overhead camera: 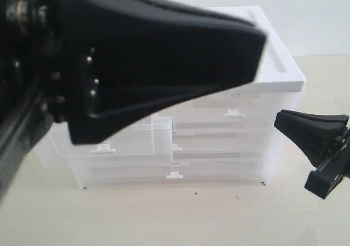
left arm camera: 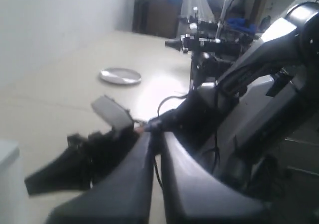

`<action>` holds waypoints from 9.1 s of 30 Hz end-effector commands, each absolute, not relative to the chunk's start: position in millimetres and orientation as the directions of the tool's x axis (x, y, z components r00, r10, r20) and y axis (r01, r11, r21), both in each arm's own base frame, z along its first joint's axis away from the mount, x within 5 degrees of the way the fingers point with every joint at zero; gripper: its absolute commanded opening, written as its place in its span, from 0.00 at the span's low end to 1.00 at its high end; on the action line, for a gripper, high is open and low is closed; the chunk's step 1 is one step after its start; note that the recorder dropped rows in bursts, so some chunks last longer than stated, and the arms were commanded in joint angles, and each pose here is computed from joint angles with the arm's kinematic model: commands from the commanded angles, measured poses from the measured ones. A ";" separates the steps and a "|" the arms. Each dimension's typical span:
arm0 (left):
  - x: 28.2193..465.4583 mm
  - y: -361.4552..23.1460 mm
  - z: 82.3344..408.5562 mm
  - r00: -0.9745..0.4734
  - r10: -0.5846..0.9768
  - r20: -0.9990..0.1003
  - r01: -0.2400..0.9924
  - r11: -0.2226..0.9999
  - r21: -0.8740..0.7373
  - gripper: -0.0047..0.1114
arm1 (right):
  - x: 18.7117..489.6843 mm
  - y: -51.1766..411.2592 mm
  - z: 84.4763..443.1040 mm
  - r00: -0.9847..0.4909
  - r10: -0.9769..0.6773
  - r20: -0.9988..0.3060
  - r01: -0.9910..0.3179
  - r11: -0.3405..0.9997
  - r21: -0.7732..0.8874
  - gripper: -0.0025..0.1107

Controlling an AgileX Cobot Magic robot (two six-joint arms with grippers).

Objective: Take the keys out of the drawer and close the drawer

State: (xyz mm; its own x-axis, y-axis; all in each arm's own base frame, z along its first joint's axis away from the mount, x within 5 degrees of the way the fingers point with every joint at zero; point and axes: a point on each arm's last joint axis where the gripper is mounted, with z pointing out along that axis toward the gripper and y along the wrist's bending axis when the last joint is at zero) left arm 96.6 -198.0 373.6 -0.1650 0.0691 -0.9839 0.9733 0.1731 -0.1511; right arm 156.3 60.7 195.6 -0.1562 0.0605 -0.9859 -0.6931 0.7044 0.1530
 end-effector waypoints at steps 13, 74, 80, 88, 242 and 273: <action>154.1 -112.9 347.1 -0.183 0.833 -0.522 0.913 0.341 0.224 0.44 | 156.7 61.2 197.0 -0.146 0.061 -0.987 -0.699 0.700 0.146 0.02; 137.6 -129.9 293.4 0.015 0.787 -0.617 0.986 0.090 0.138 0.53 | 159.0 59.0 198.1 -0.140 0.080 -0.987 -0.674 0.722 0.155 0.02; 136.1 -135.3 320.1 0.022 0.660 -0.751 0.968 0.172 0.180 0.53 | 161.1 56.8 198.5 -0.130 0.082 -0.988 -0.651 0.745 0.147 0.02; 144.4 -129.0 330.2 -0.121 0.631 -0.766 0.918 0.364 0.155 0.52 | 161.7 55.8 196.7 -0.144 0.071 -0.987 -0.639 0.755 0.148 0.02; 131.1 -122.8 298.4 0.174 0.838 -0.518 0.799 0.187 0.571 0.08 | 160.8 56.4 193.0 -0.180 0.049 -0.982 -0.642 0.751 0.155 0.02; 134.0 -132.7 269.4 0.261 0.895 -0.363 0.867 -0.052 0.495 0.08 | 160.7 56.5 192.7 -0.180 0.044 -0.983 -0.644 0.750 0.152 0.02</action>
State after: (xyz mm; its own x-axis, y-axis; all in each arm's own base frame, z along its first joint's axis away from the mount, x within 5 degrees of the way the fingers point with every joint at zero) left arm 139.2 -133.6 266.7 0.2681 0.9039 -0.3334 0.8589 -0.0675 0.5077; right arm 160.3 55.8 191.7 -0.1869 0.0488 -0.9812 -0.6364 0.7548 0.1587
